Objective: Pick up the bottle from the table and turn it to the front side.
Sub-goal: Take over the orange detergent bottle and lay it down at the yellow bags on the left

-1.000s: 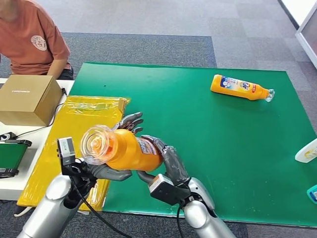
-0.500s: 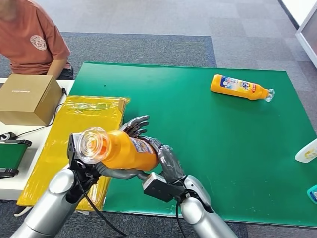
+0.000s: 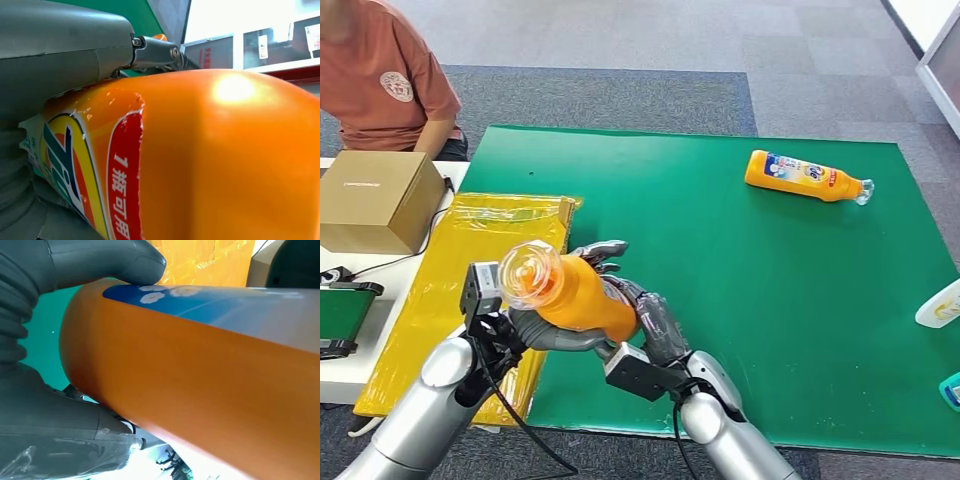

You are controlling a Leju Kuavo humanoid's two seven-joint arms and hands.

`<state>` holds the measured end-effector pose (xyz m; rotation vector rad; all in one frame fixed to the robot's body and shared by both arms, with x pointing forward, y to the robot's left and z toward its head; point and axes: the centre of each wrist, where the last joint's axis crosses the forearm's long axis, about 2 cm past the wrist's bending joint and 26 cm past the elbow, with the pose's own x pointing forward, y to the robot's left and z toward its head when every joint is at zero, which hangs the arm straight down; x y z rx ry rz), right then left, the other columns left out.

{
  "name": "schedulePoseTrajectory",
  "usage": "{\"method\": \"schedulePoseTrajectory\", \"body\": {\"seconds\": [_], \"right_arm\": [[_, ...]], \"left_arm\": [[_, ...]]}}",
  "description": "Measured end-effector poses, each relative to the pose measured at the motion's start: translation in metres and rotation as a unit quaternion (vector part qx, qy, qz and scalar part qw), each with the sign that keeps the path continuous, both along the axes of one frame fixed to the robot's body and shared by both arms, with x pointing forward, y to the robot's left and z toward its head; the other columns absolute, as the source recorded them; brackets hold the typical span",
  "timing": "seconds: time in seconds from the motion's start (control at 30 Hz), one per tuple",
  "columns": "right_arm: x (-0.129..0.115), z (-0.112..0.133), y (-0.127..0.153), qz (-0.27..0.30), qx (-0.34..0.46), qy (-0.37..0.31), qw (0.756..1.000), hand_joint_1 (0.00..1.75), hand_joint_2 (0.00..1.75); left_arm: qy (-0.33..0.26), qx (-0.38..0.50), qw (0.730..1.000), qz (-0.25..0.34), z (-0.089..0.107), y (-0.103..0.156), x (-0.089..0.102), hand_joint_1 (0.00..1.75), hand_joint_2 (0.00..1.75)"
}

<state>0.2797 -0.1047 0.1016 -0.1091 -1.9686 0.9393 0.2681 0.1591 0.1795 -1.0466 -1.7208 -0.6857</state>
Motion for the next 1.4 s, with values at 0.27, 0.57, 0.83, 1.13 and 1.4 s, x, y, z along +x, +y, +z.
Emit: {"method": "schedulePoseTrajectory", "body": {"seconds": [0.27, 0.57, 0.83, 1.13, 1.4], "right_arm": [[0.000, -0.003, 0.002, -0.001, -0.003, 0.006, 1.000, 1.75, 1.75], [-0.001, -0.007, 0.003, -0.007, -0.004, 0.026, 1.000, 0.00, 1.75], [-0.005, -0.023, -0.026, -0.097, 0.094, 0.126, 0.983, 0.00, 1.75], [0.002, 0.005, -0.086, -0.212, 0.181, 0.067, 0.958, 0.00, 1.75], [0.003, 0.055, -0.112, -0.224, 0.238, -0.033, 0.944, 0.00, 1.75]], "left_arm": [[0.002, 0.005, 1.000, 0.005, -0.001, 0.002, 0.001, 1.75, 1.75], [0.004, 0.011, 1.000, 0.026, -0.004, 0.002, 0.003, 1.75, 1.75], [-0.200, 0.096, 0.935, 0.277, 0.008, 0.005, -0.004, 1.75, 1.75], [-0.342, 0.194, 0.790, 0.471, -0.001, 0.024, -0.030, 1.75, 1.75], [-0.343, 0.387, 0.699, 0.494, -0.053, 0.034, -0.033, 1.75, 1.75]]}}
